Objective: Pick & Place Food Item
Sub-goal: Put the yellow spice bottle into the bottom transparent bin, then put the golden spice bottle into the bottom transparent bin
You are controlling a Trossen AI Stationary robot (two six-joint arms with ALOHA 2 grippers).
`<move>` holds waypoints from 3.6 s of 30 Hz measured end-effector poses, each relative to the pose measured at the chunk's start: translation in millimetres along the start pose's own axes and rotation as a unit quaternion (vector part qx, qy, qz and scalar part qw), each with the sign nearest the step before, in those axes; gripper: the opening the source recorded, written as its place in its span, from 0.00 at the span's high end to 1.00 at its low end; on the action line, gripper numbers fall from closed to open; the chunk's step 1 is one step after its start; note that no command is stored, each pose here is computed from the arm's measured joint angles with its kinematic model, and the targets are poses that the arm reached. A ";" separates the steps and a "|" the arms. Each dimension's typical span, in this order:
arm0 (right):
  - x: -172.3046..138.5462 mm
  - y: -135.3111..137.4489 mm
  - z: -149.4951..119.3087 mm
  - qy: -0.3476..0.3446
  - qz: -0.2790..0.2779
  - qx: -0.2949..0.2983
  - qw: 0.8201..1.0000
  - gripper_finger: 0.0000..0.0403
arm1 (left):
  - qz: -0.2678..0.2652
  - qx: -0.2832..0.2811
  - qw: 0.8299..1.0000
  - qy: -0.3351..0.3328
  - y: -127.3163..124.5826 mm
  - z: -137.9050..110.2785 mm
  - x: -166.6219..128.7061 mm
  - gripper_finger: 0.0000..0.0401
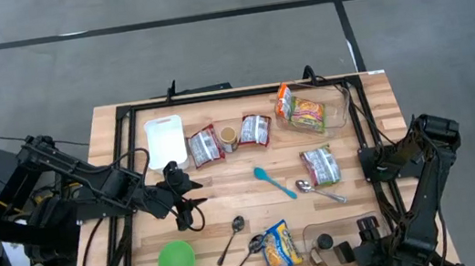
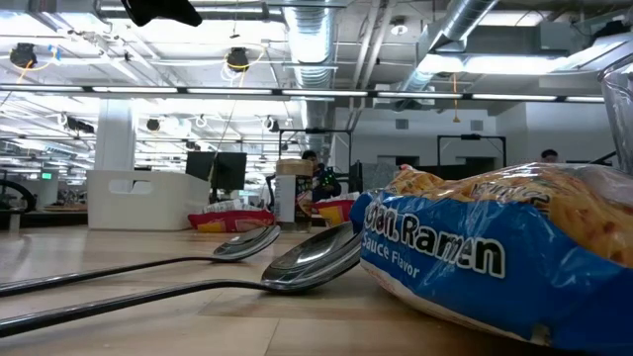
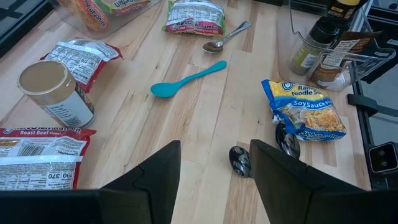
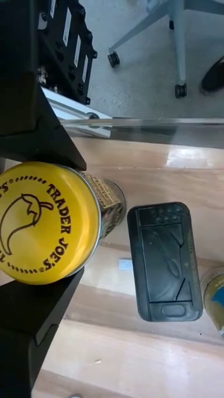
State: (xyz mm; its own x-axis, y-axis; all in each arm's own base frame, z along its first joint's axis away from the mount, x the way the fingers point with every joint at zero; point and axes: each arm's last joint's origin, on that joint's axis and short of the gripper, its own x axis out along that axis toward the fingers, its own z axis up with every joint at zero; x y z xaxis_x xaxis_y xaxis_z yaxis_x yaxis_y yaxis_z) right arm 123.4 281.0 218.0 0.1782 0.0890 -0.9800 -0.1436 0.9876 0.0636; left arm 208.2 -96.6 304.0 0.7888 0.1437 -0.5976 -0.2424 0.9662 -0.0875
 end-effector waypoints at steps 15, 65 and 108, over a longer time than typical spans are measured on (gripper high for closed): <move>0.3 -0.6 1.6 -0.002 0.000 -0.014 1.000 0.39 | 0.000 0.000 1.000 0.000 0.0 0.0 0.0 0.54; -49.3 4.0 33.4 -0.028 0.025 -0.072 0.997 0.05 | 0.000 0.000 1.000 0.000 0.0 0.0 0.0 0.54; -125.9 -163.8 184.9 -0.175 -0.012 0.076 0.982 0.05 | 0.000 0.000 1.000 0.000 0.0 0.0 0.1 0.54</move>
State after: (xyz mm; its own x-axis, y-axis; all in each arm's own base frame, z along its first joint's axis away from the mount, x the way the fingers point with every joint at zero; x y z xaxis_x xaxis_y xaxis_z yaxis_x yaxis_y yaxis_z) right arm 304.5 131.9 365.9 0.5072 0.0784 -0.8582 0.0072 0.9954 0.0952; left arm 208.2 -96.5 304.0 0.7886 0.1436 -0.5979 -0.2423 0.9663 -0.0875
